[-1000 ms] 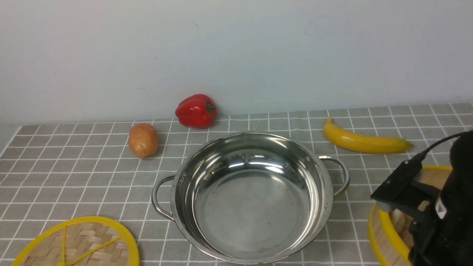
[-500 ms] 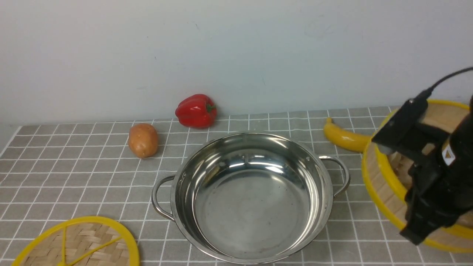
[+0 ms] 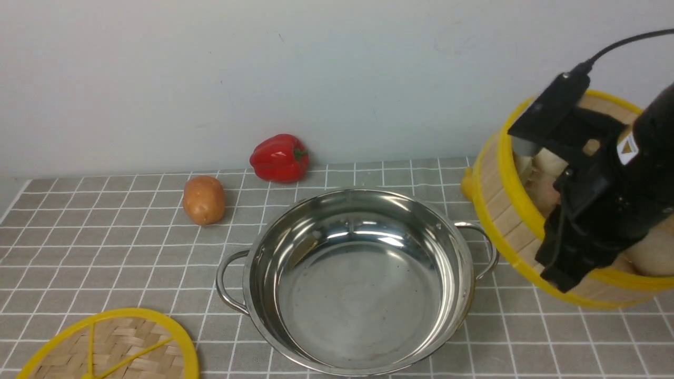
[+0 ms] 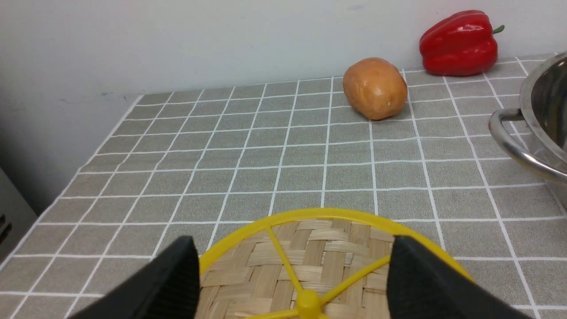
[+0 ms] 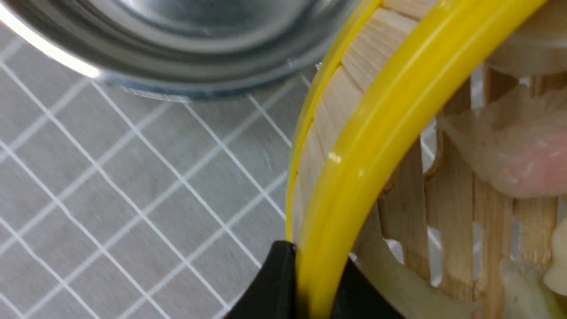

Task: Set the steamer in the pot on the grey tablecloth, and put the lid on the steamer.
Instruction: 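Place the bamboo steamer basket of food into the steel pot with the right gripper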

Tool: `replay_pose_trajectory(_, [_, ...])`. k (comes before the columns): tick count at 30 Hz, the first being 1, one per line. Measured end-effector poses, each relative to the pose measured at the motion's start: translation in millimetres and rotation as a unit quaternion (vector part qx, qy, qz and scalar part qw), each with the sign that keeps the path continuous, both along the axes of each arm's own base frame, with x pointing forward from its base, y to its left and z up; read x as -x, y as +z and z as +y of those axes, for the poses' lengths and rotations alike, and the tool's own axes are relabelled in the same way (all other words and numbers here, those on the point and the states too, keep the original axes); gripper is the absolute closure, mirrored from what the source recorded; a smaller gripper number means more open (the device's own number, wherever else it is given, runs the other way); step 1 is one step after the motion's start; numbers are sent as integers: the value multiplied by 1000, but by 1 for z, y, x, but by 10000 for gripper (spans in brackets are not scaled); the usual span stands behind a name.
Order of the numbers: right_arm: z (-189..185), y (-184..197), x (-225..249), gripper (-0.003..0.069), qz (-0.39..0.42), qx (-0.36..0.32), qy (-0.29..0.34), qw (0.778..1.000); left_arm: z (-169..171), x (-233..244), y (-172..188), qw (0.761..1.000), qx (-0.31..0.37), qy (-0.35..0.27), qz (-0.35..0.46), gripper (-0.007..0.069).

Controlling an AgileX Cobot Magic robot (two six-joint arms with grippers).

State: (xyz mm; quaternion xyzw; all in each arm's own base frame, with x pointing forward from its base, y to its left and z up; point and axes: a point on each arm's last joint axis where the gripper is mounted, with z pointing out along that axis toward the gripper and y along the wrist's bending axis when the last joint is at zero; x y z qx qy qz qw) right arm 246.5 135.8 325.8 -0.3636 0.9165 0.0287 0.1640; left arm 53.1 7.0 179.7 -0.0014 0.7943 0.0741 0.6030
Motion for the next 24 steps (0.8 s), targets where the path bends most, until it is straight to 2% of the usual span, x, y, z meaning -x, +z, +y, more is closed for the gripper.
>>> replay_pose_trajectory(6, [31, 0, -9, 591, -8, 8, 83, 996, 0, 0, 0, 1000, 0, 0, 0, 99])
replay_pose_trajectory(8, [46, -3, -10, 591, -7, 14, 112, 994, 0, 0, 0, 1000, 0, 0, 0, 99])
replay_pose_trajectory(9, [67, -8, -9, 591, -7, 23, 146, 989, 0, 0, 0, 1000, 0, 0, 0, 99])
replay_pose_trajectory(13, [97, -19, -7, 591, -17, 57, 202, 978, 0, 0, 0, 1000, 0, 0, 0, 99])
replay_pose_trajectory(24, [157, -44, -4, 591, -38, 115, 294, 948, 0, 0, 0, 1000, 0, 0, 0, 99])
